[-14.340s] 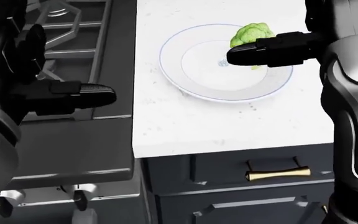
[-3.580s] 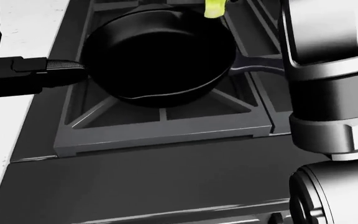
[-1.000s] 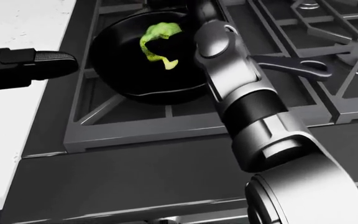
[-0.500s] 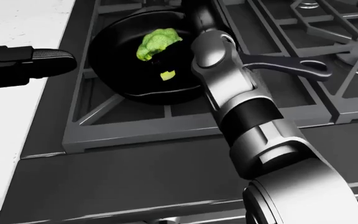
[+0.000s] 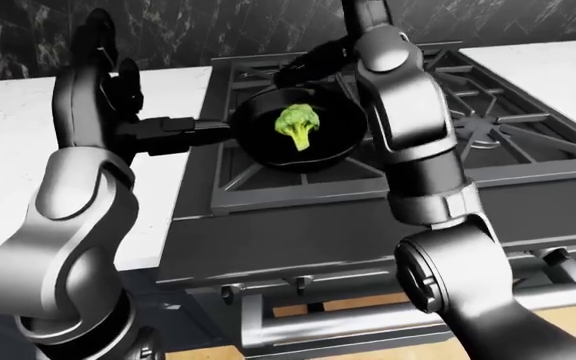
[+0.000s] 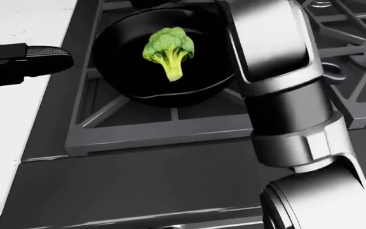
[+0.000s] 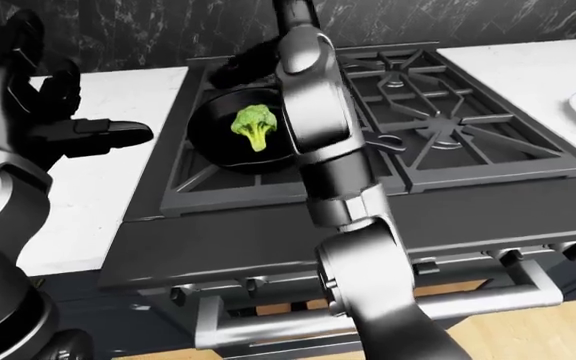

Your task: Pick the broccoli from the plate and place it in the pan.

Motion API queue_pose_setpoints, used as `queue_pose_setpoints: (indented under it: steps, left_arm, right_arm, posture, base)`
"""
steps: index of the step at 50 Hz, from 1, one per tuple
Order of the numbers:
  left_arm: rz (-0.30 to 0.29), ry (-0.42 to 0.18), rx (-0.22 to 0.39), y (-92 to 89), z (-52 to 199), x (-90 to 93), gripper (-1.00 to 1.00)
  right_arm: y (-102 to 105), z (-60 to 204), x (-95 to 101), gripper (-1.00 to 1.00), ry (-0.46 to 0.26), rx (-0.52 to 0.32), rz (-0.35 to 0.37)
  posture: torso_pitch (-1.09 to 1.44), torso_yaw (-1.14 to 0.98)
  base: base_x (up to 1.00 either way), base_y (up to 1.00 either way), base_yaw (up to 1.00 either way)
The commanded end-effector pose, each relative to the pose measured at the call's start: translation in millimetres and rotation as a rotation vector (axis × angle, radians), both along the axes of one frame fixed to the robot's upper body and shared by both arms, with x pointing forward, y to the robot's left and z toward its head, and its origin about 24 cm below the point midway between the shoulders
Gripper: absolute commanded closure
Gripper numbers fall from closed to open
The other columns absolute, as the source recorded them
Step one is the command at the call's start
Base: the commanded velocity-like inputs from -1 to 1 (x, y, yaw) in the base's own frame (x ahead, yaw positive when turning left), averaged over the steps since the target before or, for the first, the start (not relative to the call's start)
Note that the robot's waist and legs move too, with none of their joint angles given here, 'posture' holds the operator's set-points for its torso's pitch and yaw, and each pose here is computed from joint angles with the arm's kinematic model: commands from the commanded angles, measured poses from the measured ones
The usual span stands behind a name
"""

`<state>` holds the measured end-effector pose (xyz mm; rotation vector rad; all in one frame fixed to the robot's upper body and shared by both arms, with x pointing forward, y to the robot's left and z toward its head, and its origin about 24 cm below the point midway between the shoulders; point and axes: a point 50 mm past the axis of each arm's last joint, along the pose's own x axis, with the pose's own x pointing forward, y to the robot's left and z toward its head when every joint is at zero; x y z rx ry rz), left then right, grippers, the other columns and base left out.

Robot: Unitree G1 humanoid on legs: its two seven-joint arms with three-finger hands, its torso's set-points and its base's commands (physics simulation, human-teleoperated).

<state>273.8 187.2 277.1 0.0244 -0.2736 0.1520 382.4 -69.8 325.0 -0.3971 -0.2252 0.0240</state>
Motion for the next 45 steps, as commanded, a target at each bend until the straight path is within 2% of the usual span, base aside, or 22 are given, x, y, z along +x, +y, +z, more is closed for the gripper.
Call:
queue_pose_setpoints:
  steps: [1, 10, 20, 24, 32, 39, 41, 42, 45]
  left_arm:
    - [0.008, -0.080, 0.004, 1.0, 14.1, -5.3, -1.00]
    - [0.006, -0.092, 0.007, -0.4, 17.4, -7.9, -1.00]
    - [0.005, -0.110, 0.005, -1.7, 19.7, -9.0, -1.00]
    - [0.004, -0.123, 0.018, -3.5, 21.2, -10.2, -1.00]
    - [-0.012, -0.128, 0.029, -8.9, 18.8, -9.9, -1.00]
    - [-0.018, -0.129, 0.035, -11.2, 14.8, -7.8, -1.00]
    - [-0.026, -0.141, 0.034, -13.3, 14.2, -7.1, -1.00]
    - [-0.030, -0.171, 0.055, -19.2, 12.4, -6.1, -1.00]
    - [-0.034, -0.179, 0.058, -20.4, 11.7, -6.0, -1.00]
  right_arm:
    - [-2.2, 24.2, -16.8, -1.00, -0.044, 0.001, -0.002]
    - [-15.5, 26.1, -58.0, -1.00, -0.077, -0.003, -0.013]
    - [-34.0, 20.7, -89.4, -1.00, -0.095, 0.007, -0.049]
    - [-42.1, 17.7, -103.7, -1.00, -0.131, -0.002, -0.067]
    - [-57.2, 6.0, -119.3, -1.00, -0.196, 0.006, -0.070]
    - [-78.3, -3.3, -130.5, -1.00, -0.255, 0.090, -0.090]
    - [-83.0, -5.2, -131.7, -1.00, -0.266, 0.099, -0.101]
    - [-92.6, -12.0, -130.6, -1.00, -0.295, 0.126, -0.099]
    - [-95.9, -18.1, -127.8, -1.00, -0.302, 0.132, -0.102]
  posture:
    - [0.00, 0.00]
    - [0.00, 0.00]
    - [0.00, 0.00]
    - [0.00, 0.00]
    - [0.00, 0.00]
    - [0.00, 0.00]
    - [0.00, 0.00]
    - [0.00, 0.00]
    - [0.00, 0.00]
  base:
    - [0.00, 0.00, 0.00]
    - [0.00, 0.00, 0.00]
    - [0.00, 0.00, 0.00]
    - [0.00, 0.00, 0.00]
    - [0.00, 0.00, 0.00]
    - [0.00, 0.00, 0.00]
    - [0.00, 0.00, 0.00]
    - [0.00, 0.00, 0.00]
    - [0.00, 0.00, 0.00]
